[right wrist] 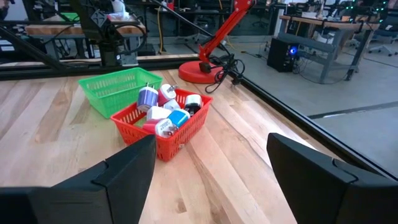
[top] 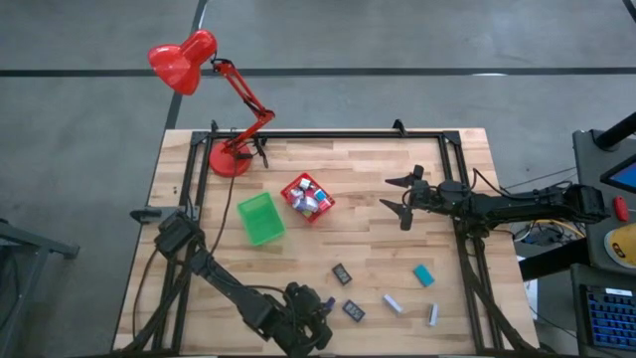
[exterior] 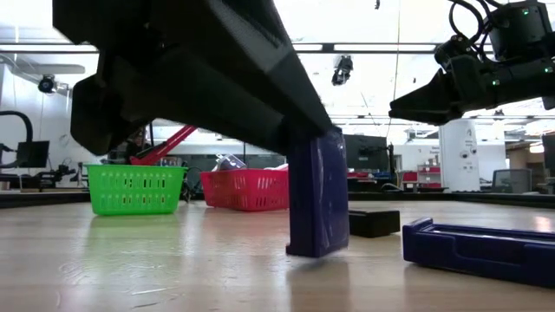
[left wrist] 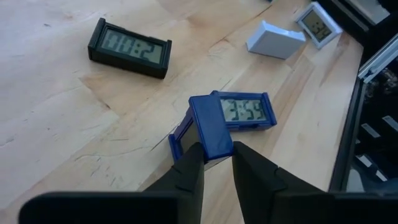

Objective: Pick & Place Office items
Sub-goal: Put the left blue timer into the green bin

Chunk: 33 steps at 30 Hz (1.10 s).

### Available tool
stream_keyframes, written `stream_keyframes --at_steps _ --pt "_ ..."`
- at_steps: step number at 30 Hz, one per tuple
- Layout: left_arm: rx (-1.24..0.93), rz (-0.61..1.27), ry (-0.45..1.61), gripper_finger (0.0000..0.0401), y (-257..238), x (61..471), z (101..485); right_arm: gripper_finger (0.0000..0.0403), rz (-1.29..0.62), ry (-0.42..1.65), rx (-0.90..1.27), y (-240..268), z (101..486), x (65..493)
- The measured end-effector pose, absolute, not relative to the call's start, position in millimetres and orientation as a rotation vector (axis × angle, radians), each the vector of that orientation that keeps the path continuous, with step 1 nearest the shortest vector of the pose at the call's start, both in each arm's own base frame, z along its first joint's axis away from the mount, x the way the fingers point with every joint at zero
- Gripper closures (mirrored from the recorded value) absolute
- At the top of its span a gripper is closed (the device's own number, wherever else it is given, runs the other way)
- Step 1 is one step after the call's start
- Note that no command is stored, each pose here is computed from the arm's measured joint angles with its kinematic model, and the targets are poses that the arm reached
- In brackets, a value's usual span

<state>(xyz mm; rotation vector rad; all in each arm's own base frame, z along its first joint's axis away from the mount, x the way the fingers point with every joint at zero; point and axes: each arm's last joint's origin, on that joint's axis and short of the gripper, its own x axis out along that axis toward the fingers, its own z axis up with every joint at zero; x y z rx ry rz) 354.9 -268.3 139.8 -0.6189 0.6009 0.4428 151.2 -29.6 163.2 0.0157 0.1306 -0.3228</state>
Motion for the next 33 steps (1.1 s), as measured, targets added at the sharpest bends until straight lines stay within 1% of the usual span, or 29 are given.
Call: stream_keyframes --at_steps 7,13,17,24,33 --pt "-0.601 0.464 0.579 0.0328 -264 351 155 0.0092 -0.323 0.130 0.016 -30 163 151" --pt "-0.530 0.516 0.582 0.0328 -258 344 162 0.0099 -0.323 0.132 0.016 -30 163 151" --pt "-0.524 0.559 0.577 0.0328 -252 337 172 0.0104 -0.323 0.132 0.016 -30 163 151" --pt "-0.579 0.712 0.605 0.0328 -237 319 185 0.0103 -0.323 0.131 0.016 -30 163 151" --pt "-0.553 0.840 0.590 0.0328 -217 297 209 0.0092 -0.323 0.131 0.016 -30 163 151"
